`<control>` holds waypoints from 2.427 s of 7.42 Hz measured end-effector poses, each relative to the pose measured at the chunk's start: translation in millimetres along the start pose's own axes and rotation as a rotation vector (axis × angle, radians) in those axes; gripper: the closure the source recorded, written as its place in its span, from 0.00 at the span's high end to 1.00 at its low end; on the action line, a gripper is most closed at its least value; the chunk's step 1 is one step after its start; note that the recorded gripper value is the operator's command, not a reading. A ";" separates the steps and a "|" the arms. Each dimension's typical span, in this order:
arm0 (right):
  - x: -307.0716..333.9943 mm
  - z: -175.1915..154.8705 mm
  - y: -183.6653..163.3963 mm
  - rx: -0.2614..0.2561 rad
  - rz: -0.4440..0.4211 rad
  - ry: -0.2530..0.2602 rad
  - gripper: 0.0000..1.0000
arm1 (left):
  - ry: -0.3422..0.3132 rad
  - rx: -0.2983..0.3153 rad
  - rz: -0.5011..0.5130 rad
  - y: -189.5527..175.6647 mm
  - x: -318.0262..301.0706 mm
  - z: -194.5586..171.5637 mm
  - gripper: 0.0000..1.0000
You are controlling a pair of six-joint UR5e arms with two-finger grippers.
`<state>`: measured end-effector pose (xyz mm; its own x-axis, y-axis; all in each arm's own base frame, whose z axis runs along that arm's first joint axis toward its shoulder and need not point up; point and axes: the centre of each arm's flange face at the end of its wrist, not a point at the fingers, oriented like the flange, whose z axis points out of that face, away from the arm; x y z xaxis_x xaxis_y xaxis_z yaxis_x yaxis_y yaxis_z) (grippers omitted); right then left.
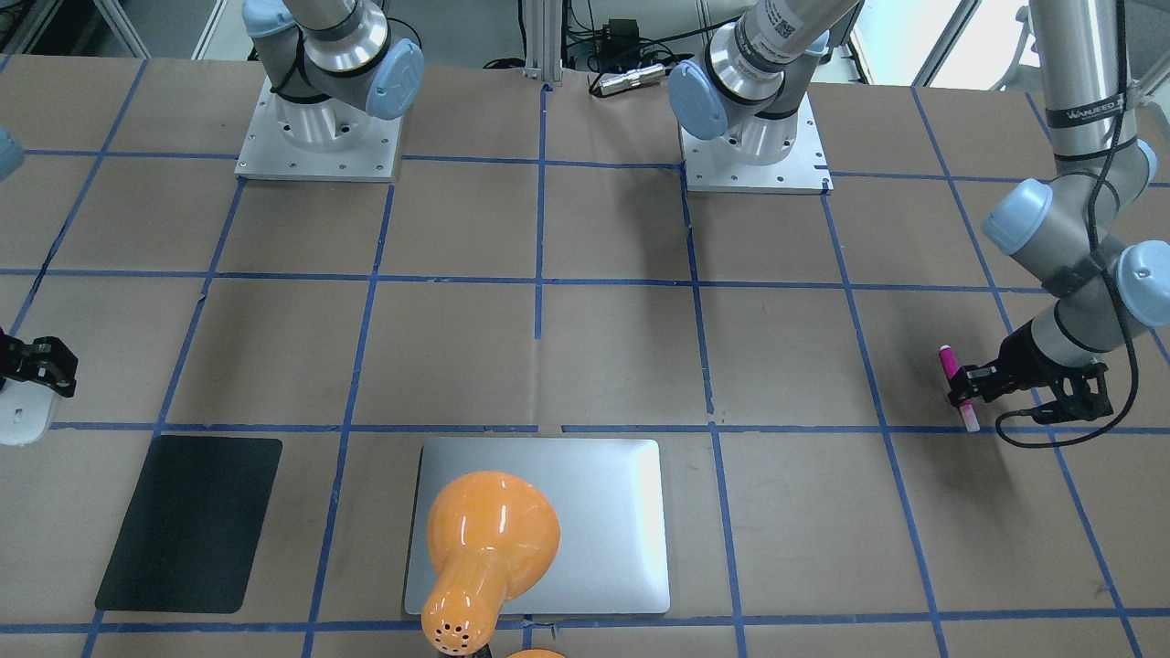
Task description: Place pen and mouse around notebook
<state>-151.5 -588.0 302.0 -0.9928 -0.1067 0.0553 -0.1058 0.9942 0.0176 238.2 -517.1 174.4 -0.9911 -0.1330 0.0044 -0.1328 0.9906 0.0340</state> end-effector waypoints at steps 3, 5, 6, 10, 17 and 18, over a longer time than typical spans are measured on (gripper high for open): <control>-74.0 40.6 -92.2 -0.006 0.076 -0.041 0.26 | 0.001 -0.010 0.004 -0.3 1.8 2.8 0.00; -89.6 82.2 -108.3 -0.044 0.093 -0.100 0.26 | -0.006 -0.019 0.007 0.0 1.1 5.1 0.00; -94.4 92.7 -110.7 -0.053 0.108 -0.125 0.26 | -0.017 -0.023 0.005 0.5 -0.2 4.5 0.00; -101.1 102.9 -112.6 -0.071 0.145 -0.127 1.00 | -0.092 0.001 -0.061 -17.9 6.5 -32.4 0.00; -166.4 -26.7 -104.2 -0.029 0.052 -0.051 1.00 | -0.081 0.081 -0.306 -41.9 162.4 -71.1 0.00; -192.7 -74.7 -80.0 -0.036 0.044 -0.050 1.00 | -0.075 0.093 -0.372 -41.2 196.3 -73.9 0.00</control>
<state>52.5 -647.9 364.5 -0.9981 -0.0616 0.0067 -0.0611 0.9968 0.0523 49.7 -586.5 247.7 -0.8727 -0.4840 -0.0644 -0.4798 0.8745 -0.0714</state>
